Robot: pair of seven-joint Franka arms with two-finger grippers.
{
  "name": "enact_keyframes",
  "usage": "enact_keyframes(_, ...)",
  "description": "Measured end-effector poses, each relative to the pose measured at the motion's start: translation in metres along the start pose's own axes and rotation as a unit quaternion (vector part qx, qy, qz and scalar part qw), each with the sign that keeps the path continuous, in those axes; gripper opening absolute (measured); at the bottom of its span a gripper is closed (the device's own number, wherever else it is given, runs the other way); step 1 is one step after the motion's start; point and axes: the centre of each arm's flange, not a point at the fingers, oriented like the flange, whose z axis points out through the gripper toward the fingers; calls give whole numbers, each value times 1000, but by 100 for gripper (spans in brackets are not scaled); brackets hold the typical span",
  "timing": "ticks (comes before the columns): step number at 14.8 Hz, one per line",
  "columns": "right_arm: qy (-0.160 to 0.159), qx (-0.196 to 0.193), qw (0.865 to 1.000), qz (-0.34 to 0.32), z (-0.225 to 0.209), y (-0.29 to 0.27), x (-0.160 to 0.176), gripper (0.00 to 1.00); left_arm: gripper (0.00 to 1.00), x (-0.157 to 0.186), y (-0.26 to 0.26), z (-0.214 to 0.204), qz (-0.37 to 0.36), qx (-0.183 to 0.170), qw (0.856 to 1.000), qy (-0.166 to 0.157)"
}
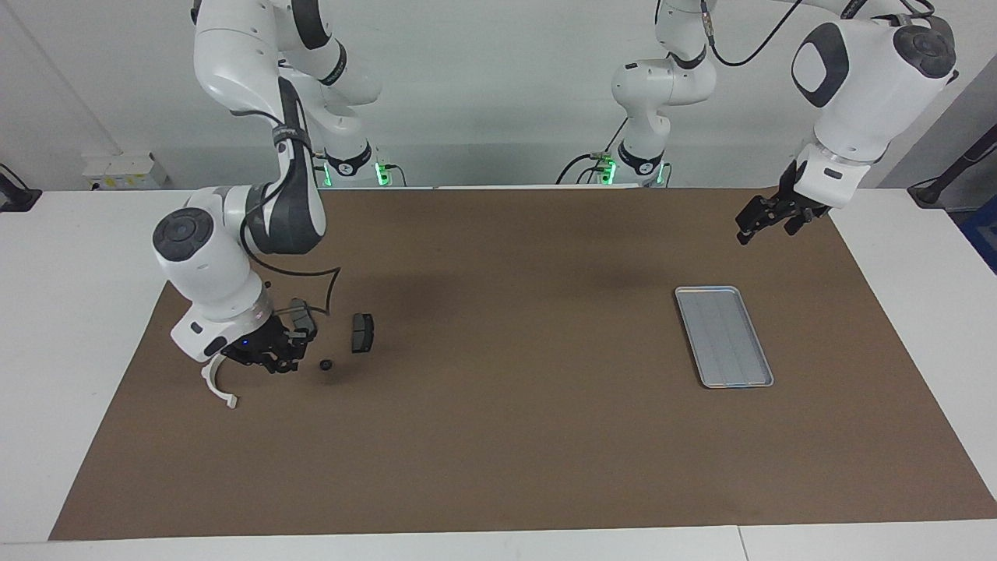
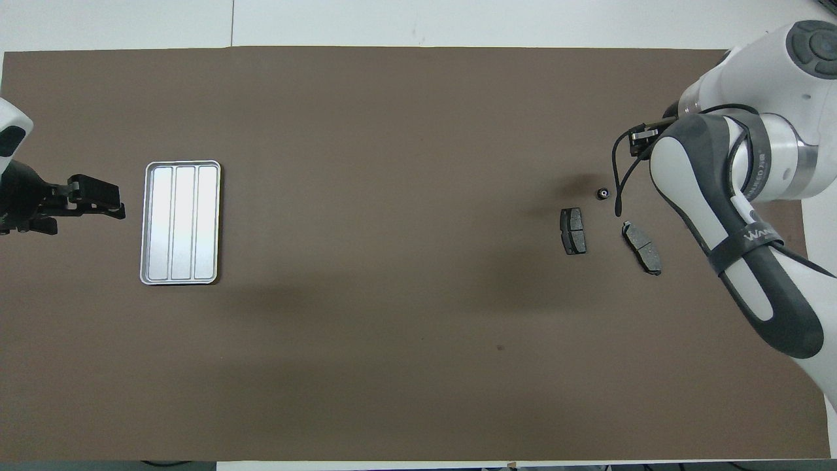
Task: Pick bearing gear from pile to tray
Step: 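Carry the gear to the table center and release it with the right gripper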
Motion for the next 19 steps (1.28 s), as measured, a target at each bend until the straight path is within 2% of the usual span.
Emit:
enact_keyframes(3,-3,-16,999,28,-26,-99,-2,35,100,0,0,0,0,0,1000,0)
enact_keyframes(6,1,-21,998,65,-25,-213,-25,35,100,0,0,0,0,0,1000,0)
enact_keyframes(9,3,-19,995,95,-25,-288,-52,35,100,0,0,0,0,0,1000,0)
enact_keyframes(12,-1,-21,995,97,-16,-325,-70,35,100,0,0,0,0,0,1000,0)
enact_keyframes(19,5,-7,996,86,47,-351,-77,35,100,0,0,0,0,0,1000,0)
